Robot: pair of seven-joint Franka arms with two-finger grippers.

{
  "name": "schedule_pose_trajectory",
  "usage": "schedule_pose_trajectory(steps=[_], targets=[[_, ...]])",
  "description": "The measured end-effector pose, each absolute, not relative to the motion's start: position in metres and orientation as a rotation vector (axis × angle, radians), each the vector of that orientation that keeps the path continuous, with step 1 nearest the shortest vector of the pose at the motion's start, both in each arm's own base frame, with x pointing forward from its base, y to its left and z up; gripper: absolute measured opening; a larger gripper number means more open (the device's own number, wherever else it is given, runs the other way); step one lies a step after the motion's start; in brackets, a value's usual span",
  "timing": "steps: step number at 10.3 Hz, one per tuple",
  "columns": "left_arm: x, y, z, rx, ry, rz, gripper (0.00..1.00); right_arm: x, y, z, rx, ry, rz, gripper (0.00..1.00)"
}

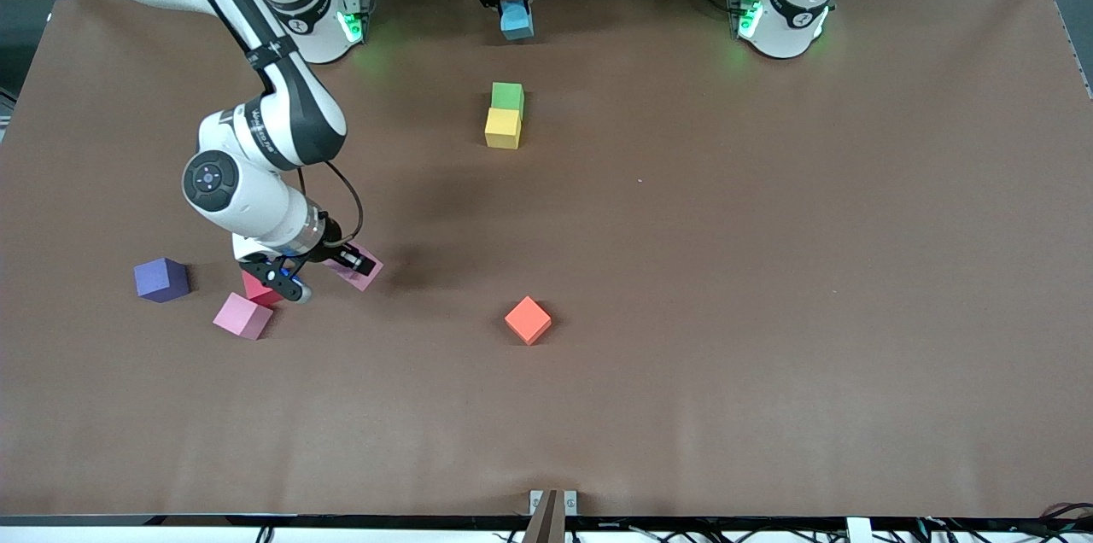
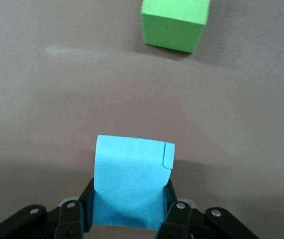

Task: Arrange blocks into number 1
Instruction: 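Place the cyan cube beyond the green cube with the left gripper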

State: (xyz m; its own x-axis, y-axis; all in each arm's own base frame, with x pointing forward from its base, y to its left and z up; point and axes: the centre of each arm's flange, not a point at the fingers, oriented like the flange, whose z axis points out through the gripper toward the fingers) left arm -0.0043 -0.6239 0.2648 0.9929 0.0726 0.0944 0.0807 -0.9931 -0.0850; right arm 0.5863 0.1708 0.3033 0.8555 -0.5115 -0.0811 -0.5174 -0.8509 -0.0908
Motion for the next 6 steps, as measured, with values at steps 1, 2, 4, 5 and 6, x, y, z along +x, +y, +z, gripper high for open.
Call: schedule_pose_trajectory(steps=[1,2,4,5,6], targets=[[0.003,-0.626,0.263,-3.066,-0.055,-0.171,0.55,0.586,0.173,0.303,-2.922,0.808,0.082,0.59],[0.013,-0.627,0.259,-3.079,-0.015,-0.210,0.55,0.586,0.173,0.303,-2.923,0.807,0.083,0.59],[0.031,-0.628,0.245,-3.088,0.023,-0.237,0.55,0.586,0.172,0.303,-2.923,0.809,0.083,0.59],[0.040,-0.628,0.237,-3.092,0.033,-0.225,0.55,0.586,0.171,0.302,-2.924,0.812,0.085,0.59],[0.047,-0.627,0.232,-3.094,0.039,-0.213,0.55,0.585,0.170,0.300,-2.925,0.813,0.088,0.59]])
